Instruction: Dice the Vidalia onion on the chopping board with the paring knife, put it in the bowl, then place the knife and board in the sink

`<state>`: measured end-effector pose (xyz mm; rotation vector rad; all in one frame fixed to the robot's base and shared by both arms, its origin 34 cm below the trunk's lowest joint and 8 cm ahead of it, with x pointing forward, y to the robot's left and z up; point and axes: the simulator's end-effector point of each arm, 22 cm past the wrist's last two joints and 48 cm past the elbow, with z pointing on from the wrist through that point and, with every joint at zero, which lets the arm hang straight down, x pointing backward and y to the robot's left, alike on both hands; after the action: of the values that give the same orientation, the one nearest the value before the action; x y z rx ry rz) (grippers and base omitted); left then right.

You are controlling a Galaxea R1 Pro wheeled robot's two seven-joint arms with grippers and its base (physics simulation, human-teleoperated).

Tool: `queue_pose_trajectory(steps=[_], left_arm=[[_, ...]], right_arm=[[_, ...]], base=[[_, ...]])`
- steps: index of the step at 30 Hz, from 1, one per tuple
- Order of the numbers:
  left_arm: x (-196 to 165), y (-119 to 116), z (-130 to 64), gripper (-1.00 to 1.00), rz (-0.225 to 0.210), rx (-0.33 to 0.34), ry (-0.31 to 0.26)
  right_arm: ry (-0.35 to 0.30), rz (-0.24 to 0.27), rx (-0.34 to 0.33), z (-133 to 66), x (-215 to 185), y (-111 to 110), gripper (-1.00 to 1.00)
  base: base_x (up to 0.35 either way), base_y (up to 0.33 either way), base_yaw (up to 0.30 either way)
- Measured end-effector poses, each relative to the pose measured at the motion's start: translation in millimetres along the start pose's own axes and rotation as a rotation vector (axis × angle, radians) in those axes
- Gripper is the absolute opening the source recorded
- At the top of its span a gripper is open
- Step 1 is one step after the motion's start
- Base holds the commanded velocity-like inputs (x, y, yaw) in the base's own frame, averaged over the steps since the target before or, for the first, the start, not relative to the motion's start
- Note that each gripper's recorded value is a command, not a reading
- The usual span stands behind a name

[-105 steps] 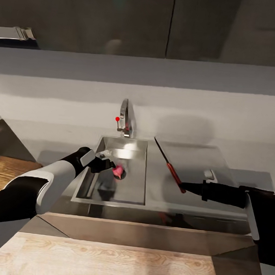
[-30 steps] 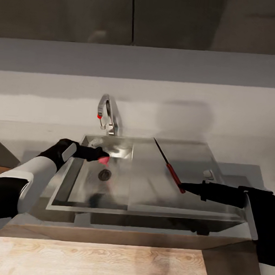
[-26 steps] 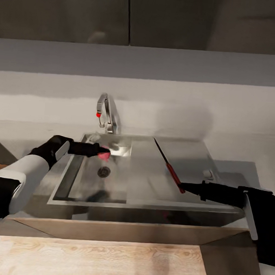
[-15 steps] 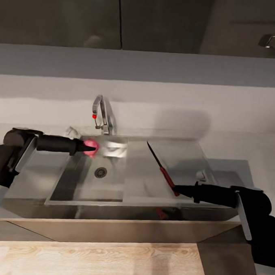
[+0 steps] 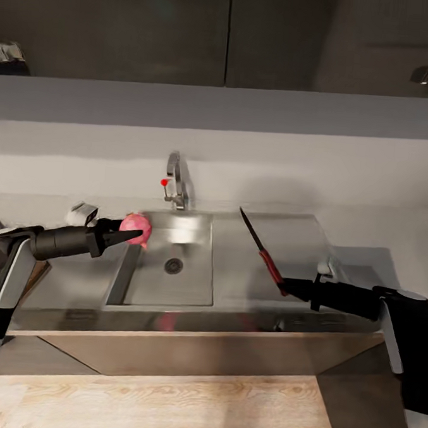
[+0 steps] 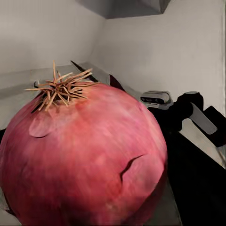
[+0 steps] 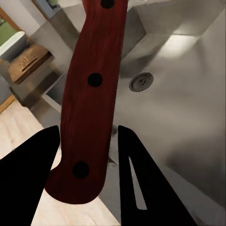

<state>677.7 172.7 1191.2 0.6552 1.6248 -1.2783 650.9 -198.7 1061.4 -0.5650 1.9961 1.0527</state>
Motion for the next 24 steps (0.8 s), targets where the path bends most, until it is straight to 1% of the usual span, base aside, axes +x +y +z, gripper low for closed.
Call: queue_pose_trajectory(steps=[1, 2, 5, 6, 8, 11, 15, 21, 23, 24], left_arm=[[5, -1, 1.1, -1.00, -0.009, 0.003, -0.002], [16, -2, 1.6, -1.00, -0.021, 0.000, 0.000], [20, -3, 0.8, -1.00, -0.012, -0.004, -0.004], [20, -4, 0.2, -1.00, -0.012, -0.006, -0.004], [20, -5, -0.1, -1.00, -0.012, -0.006, -0.003], [19, -7, 0.7, -1.00, -0.015, -0.004, -0.002], [20, -8, 0.4, -1.00, -0.052, -0.005, 0.009], [19, -10, -0.3, -1.00, -0.064, -0.008, 0.011], [19, -7, -0.2, -1.00, -0.068, -0.019, 0.009], [19, -4, -0.1, -1.00, -0.070, -0.035, 0.008]], right_arm=[[-0.003, -0.004, 0.012, -0.4, -1, -2, -1.00], [-0.004, -0.008, 0.047, 0.1, -2, -9, -1.00], [-0.006, -0.014, 0.109, 0.5, -3, -20, -1.00], [-0.007, -0.021, 0.147, -1.3, -4, -28, -1.00], [-0.014, -0.033, 0.170, -4.4, -7, -33, -1.00], [-0.022, -0.045, 0.184, -6.8, -10, -35, -1.00], [-0.027, -0.052, 0.189, -8.6, -13, -34, -1.00], [-0.033, -0.058, 0.192, -11.5, -17, -32, -1.00], [-0.036, -0.058, 0.192, -12.1, -18, -31, -1.00], [-0.036, -0.059, 0.191, -12.0, -19, -30, -1.00]], base=[[-0.149, 0.281, 0.005], [-0.138, 0.284, 0.026], [-0.108, 0.294, 0.085], [-0.052, 0.306, 0.137], [-0.027, 0.311, 0.148], [-0.009, 0.316, 0.156], [-0.002, 0.318, 0.159], [0.000, 0.319, 0.150], [0.000, 0.319, 0.097], [0.000, 0.319, 0.058]])
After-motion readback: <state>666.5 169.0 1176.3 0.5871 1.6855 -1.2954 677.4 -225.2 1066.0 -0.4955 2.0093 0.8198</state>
